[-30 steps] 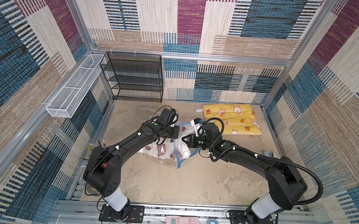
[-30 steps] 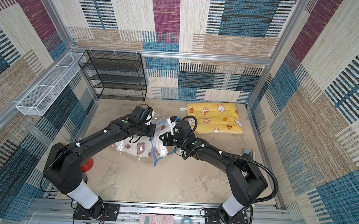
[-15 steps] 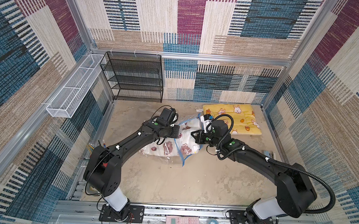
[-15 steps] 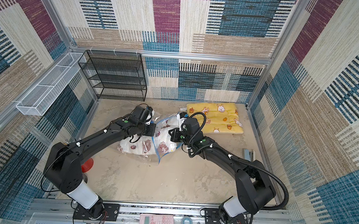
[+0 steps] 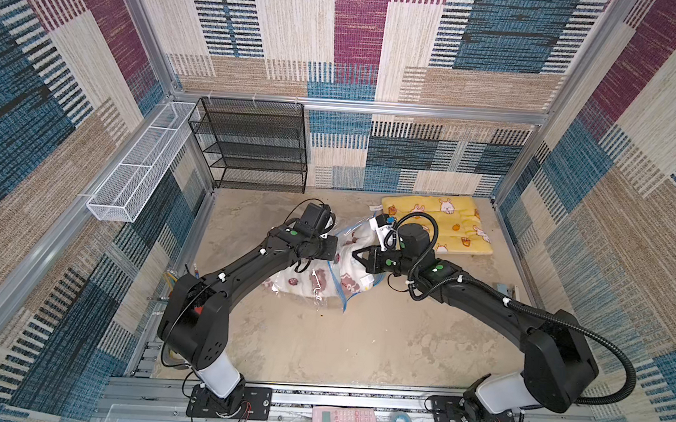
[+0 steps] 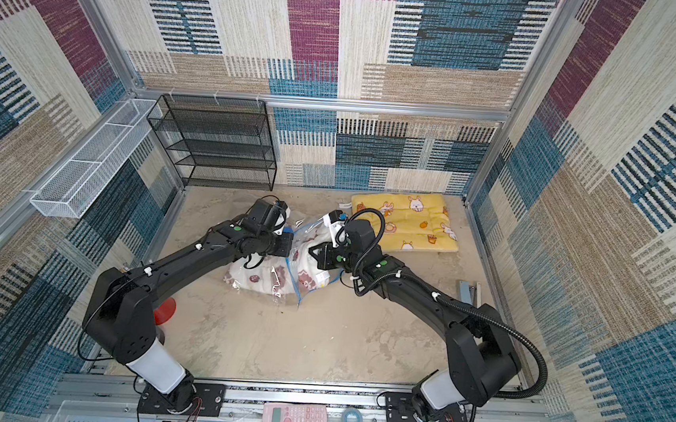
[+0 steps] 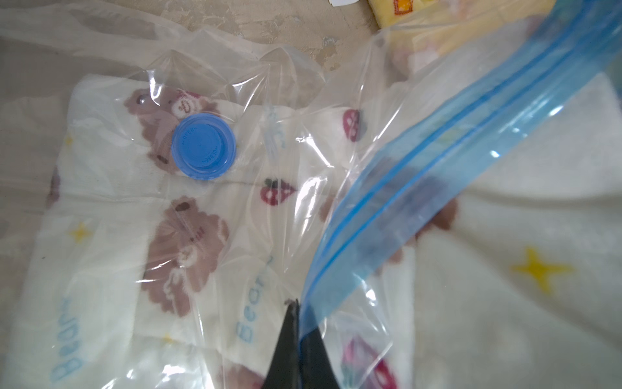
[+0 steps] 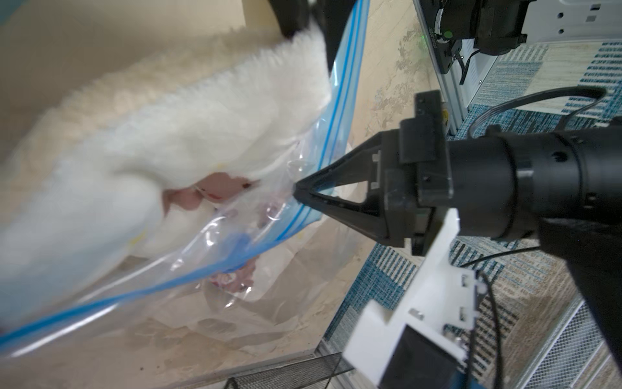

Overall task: Take the blanket out of the vacuum bag
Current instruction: Take out the blanket from the vacuum bag.

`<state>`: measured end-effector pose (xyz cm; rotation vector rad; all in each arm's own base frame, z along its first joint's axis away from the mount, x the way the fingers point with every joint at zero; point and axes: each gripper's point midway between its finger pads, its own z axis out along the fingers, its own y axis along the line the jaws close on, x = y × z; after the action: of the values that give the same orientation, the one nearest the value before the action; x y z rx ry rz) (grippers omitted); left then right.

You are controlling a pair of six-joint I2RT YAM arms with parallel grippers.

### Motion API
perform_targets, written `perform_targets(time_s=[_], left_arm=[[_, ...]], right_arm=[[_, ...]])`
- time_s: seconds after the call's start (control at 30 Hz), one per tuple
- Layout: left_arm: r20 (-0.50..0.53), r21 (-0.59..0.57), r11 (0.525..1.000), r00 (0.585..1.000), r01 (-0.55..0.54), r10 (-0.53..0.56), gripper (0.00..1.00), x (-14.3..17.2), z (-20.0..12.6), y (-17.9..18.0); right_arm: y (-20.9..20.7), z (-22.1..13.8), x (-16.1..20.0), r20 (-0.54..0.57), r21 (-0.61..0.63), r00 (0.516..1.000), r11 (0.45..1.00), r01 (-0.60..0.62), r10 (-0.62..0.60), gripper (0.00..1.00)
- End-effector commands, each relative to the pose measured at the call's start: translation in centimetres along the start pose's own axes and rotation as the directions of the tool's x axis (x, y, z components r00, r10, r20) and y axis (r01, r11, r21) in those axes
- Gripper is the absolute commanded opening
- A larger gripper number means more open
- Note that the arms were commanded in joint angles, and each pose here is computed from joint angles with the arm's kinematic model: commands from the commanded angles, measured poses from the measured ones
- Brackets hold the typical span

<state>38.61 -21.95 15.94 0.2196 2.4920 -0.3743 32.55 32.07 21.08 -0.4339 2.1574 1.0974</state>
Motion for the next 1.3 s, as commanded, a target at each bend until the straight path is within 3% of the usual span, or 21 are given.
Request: perform_targets(time_s=[0.0, 0.2, 0.53, 0.73, 0.9, 1.27], left_arm=[[-0.001, -0.002, 1.0, 1.0, 0.022, -0.022, 0.0, -0.1, -0.3, 0.1], [0.046, -0.036, 0.999, 0.999, -0.002, 0.004, 0.0, -1.0, -1.6, 0.6], [0.096, -0.078, 0.996, 0.995, -0.033, 0.04, 0.0, -2.0, -3.4, 1.2], [0.098, -0.069, 0.997, 0.995, -0.027, 0.033, 0.0, -2.0, -3.6, 1.1], [0.096, -0.067, 0.997, 0.995, -0.026, 0.033, 0.0, -2.0, -3.5, 1.0], [0.096, -0.064, 0.998, 0.995, -0.021, 0.027, 0.0, -2.0, -3.6, 1.0]], right_arm=[[1.7, 0.8, 0.2, -0.024, -0.055, 0.998, 0.997, 0.058, -0.059, 0.0], [1.8, 3.1, 1.5, -0.101, 0.004, 0.989, 0.995, 0.104, -0.103, 0.0], [2.7, 0.5, -2.5, 0.039, 0.082, 0.982, 0.98, 0.182, -0.186, 0.0], [3.8, -0.3, -3.0, 0.116, 0.032, 0.961, 0.968, 0.249, -0.251, 0.0], [6.3, -1.0, -2.9, 0.173, -0.097, 0.942, 0.947, 0.306, -0.287, 0.0], [3.2, 0.6, 1.8, 0.056, -0.072, 0.897, 0.895, 0.441, -0.438, 0.0]])
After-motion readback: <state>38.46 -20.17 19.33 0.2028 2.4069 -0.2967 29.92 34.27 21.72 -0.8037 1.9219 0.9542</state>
